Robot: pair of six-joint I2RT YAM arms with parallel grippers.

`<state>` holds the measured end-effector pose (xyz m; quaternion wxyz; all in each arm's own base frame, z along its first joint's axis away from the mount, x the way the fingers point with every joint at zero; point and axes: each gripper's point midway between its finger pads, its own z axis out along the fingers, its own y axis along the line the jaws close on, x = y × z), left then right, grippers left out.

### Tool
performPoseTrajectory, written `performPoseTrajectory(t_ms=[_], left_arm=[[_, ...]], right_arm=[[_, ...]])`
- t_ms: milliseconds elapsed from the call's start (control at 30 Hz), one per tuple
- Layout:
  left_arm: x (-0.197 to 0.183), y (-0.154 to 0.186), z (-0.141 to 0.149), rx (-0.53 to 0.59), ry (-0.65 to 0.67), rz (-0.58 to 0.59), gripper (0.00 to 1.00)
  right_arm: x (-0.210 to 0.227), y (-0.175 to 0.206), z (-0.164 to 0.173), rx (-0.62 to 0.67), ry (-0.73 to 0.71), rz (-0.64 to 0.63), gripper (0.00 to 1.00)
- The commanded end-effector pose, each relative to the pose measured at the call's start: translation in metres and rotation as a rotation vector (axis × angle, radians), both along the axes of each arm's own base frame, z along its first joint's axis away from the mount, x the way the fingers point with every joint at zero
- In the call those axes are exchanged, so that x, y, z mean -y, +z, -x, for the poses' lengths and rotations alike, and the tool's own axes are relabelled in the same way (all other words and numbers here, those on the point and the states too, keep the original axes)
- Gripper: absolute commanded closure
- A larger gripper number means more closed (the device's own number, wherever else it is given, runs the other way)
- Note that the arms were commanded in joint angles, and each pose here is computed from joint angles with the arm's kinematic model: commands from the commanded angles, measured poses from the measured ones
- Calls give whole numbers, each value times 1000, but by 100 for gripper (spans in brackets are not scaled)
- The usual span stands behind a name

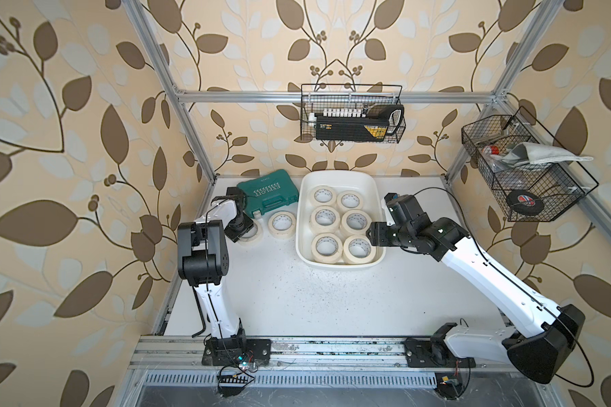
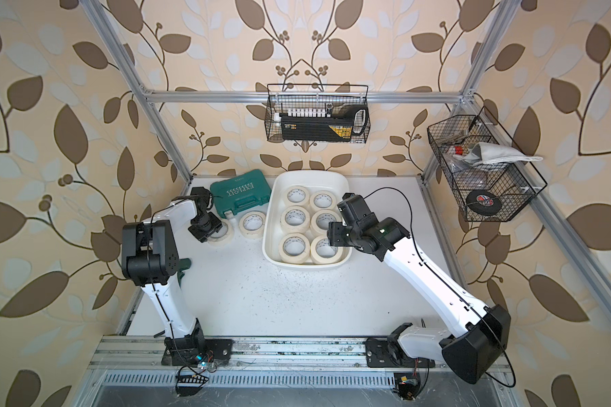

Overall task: Take out the art tape in the storage box
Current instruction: Place the art tape at the center of the board.

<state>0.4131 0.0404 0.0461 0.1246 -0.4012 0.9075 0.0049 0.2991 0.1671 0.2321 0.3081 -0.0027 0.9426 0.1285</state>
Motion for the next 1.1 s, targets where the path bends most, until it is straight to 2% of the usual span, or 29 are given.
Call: performPoseTrajectory(t_ms=[0, 67, 167, 367, 533, 700, 833, 967, 1033, 1067], left_arm=[[6, 19, -7, 30, -43, 21, 44], [12, 27, -6, 38, -80, 45, 41], [17, 44, 3, 30, -129, 62, 30], [31, 81, 20, 79, -192, 115, 19], [47, 113, 34, 134, -265, 165, 15], [83, 145, 48, 224, -447, 239, 16], [102, 161, 63, 252, -564, 275, 14], [119, 170, 73, 311, -641, 347, 2], [119, 165, 73, 311, -643, 352, 1], [120, 174, 77, 345, -655, 347, 1]], right_arm=[[4, -9, 4, -32, 7, 14, 32], [6, -8, 2, -31, 10, 18, 32], [14, -5, -3, -32, 1, 31, 31], [21, 0, -19, -33, 5, 35, 30], [21, -1, -36, -56, 26, 48, 30], [20, -4, -56, -89, 27, 71, 31], [17, -4, -72, -84, 43, 83, 31], [12, -7, -87, -88, 70, 109, 31], [11, -10, -94, -95, 73, 120, 31], [9, -11, -97, -98, 80, 120, 31]])
